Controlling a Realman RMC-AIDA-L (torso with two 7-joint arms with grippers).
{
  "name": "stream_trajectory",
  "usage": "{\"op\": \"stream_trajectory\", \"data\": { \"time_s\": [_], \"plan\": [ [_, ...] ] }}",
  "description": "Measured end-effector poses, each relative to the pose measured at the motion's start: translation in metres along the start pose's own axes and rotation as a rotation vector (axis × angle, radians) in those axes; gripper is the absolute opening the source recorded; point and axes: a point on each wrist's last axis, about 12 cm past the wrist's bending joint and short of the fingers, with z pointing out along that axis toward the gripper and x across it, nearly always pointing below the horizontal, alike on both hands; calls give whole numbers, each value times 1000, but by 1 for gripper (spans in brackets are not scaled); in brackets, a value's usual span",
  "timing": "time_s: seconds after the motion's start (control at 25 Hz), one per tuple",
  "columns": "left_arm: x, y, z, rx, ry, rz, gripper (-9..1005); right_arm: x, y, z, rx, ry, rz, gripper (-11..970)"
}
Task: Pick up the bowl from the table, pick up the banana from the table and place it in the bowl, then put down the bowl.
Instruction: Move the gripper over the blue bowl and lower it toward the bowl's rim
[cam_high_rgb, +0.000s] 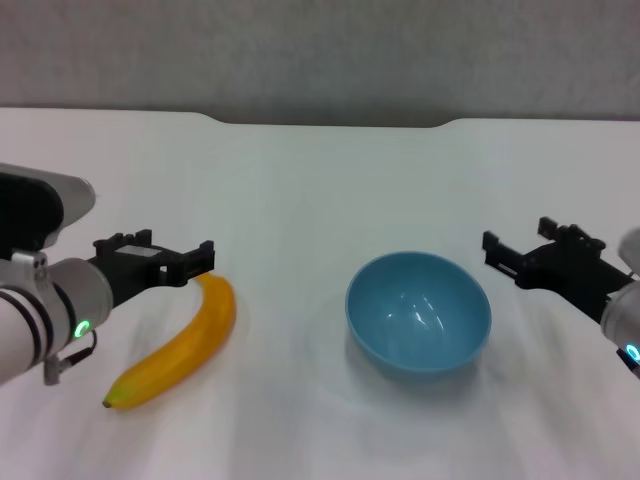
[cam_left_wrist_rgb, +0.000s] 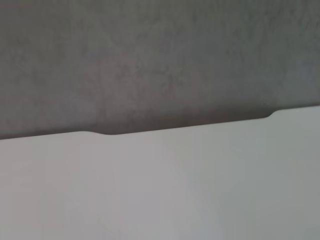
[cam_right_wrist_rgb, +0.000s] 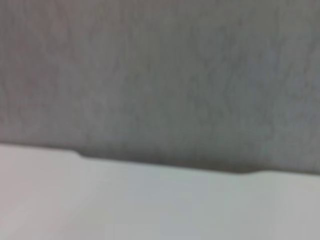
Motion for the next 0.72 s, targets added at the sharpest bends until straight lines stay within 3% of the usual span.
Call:
{"op": "stream_trajectory", "data": {
  "time_s": [0.36,0.72],
  "plan": [
    [-18,6,-12,27,128,40,868,-52,23,8,7,204,-29,851],
    [-21,12,-14,11,137,59,862,-74,-4,7,66,334,106,850]
  ]
}}
